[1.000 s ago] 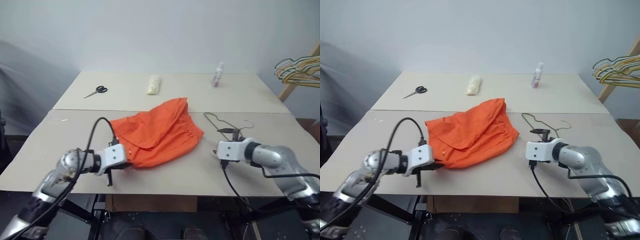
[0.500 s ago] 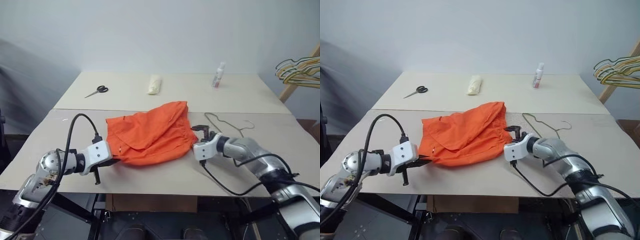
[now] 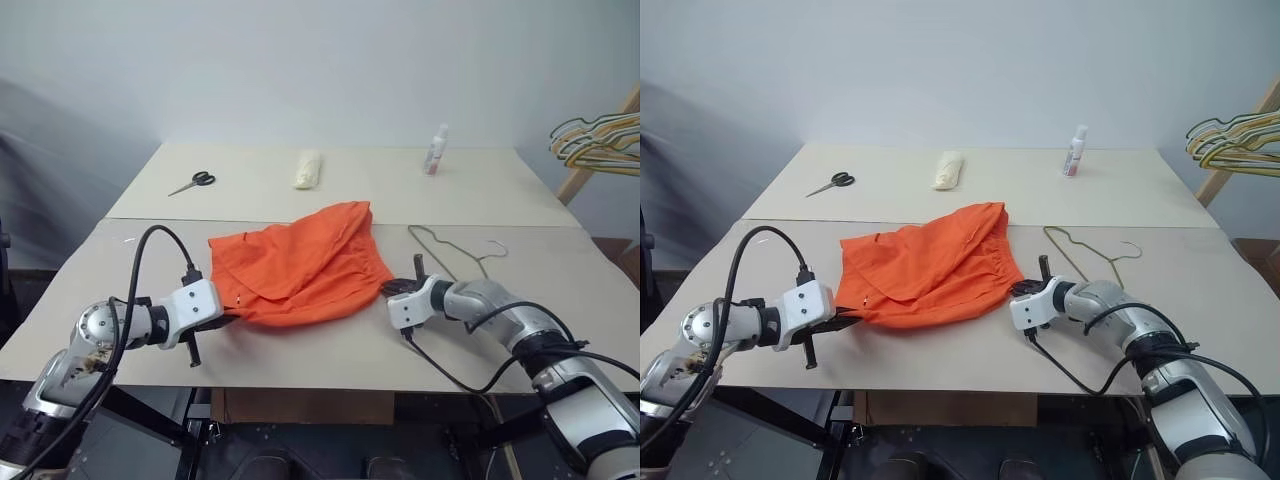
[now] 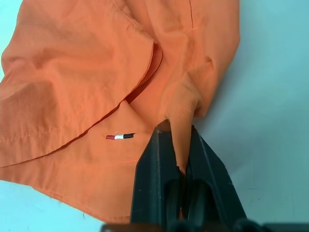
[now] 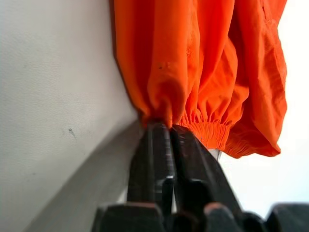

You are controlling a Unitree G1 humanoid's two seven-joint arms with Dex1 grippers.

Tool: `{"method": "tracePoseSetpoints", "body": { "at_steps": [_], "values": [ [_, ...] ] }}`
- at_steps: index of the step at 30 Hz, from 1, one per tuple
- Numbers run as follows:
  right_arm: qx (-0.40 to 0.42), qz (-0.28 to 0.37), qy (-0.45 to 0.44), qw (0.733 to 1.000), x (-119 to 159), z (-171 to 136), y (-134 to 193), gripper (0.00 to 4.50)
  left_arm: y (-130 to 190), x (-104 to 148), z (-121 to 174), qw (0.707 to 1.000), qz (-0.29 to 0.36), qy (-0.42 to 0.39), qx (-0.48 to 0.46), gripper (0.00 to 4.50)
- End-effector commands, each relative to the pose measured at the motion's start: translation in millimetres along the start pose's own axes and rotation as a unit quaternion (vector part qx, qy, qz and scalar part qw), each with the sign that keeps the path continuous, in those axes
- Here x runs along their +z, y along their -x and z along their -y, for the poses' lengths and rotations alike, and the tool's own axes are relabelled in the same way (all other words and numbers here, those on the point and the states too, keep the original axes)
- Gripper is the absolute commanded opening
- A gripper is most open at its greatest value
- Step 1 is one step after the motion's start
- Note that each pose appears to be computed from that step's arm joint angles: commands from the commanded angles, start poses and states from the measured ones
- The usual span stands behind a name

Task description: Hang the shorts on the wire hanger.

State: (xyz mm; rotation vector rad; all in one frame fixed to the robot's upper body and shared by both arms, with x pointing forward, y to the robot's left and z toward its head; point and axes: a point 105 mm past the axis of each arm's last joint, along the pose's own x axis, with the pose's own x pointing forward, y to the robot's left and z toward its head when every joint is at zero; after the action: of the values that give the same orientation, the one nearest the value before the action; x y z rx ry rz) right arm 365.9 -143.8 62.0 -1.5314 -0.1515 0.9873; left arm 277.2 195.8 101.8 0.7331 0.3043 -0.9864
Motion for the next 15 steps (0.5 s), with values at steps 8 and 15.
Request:
{"method": "tracePoseSetpoints", "body": {
  "at_steps": [8,15],
  "values": [
    [0.056,0.066,-0.041,0.995,32,0,41,0.03,16,-4,3,1.0,-0.012,-0.015,-0.019,0.0],
    [0.054,0.125,-0.175,0.975,67,32,88,0.03,30,4,-1,0.999,-0.015,-0.007,-0.051,0.0]
  ]
}}
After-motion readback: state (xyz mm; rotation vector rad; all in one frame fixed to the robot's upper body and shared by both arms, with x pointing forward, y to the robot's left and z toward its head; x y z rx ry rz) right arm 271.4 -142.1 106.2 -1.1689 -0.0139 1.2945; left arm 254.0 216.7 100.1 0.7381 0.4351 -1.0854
